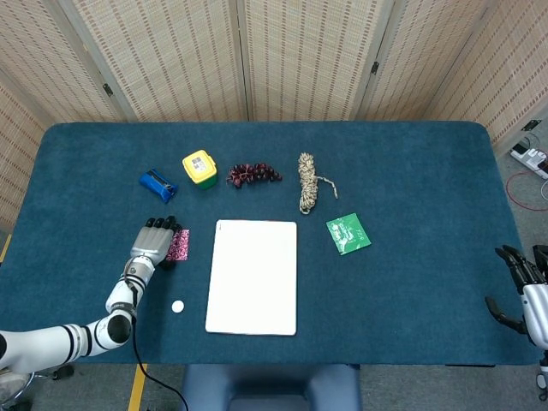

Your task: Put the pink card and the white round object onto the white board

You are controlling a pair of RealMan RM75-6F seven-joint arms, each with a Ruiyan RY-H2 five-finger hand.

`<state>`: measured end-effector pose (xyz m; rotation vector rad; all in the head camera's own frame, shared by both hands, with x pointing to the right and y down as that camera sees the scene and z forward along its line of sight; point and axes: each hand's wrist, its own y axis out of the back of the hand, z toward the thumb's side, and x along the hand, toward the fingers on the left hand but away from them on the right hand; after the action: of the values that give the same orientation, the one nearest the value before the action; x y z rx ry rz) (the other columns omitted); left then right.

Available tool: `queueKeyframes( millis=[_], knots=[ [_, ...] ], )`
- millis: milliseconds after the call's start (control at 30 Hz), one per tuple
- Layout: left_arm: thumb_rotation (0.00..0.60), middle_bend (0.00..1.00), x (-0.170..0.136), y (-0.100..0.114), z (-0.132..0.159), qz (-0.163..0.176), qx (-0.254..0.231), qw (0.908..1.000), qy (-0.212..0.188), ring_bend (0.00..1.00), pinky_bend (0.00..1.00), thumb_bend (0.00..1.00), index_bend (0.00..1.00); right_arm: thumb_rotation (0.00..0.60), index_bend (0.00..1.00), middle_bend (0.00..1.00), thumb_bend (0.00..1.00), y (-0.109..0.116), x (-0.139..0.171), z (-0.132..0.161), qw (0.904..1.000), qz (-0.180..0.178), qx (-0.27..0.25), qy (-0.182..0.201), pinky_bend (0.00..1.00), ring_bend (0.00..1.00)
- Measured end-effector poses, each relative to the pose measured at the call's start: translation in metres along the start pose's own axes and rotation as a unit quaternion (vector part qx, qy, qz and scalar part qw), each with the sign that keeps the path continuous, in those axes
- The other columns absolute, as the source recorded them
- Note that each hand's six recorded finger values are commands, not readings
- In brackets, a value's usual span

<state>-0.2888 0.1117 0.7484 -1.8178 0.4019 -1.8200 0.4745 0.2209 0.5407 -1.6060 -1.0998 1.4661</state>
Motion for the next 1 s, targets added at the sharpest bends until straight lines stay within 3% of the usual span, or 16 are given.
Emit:
queueKeyframes(
  millis=[367, 700, 1000],
  knots=[
    [0.600, 0.00, 0.003, -0.001, 0.001, 0.007, -0.005, 1.0000, 0.002, 0.00, 0.00, 0.32, 0.25, 0.600, 0.13, 0.14, 0.35, -0.001, 0.000, 0.001, 1.0000, 0.002, -0.001, 0.000, 0.02, 0.21],
    [0.600, 0.00, 0.000, 0.003, 0.002, 0.017, -0.005, 0.9998, -0.005, 0.00, 0.00, 0.32, 0.26, 0.600, 0.13, 0.14, 0.35, -0.001, -0.001, 0.003, 1.0000, 0.003, 0.001, 0.002, 0.02, 0.21],
    [0.600, 0.01, -0.013, 0.019, 0.023, 0.043, 0.011, 0.9981, -0.043, 0.00, 0.00, 0.32, 0.26, 0.600, 0.13, 0.14, 0.35, -0.003, -0.002, 0.004, 1.0000, 0.006, 0.003, 0.003, 0.02, 0.21]
  ],
)
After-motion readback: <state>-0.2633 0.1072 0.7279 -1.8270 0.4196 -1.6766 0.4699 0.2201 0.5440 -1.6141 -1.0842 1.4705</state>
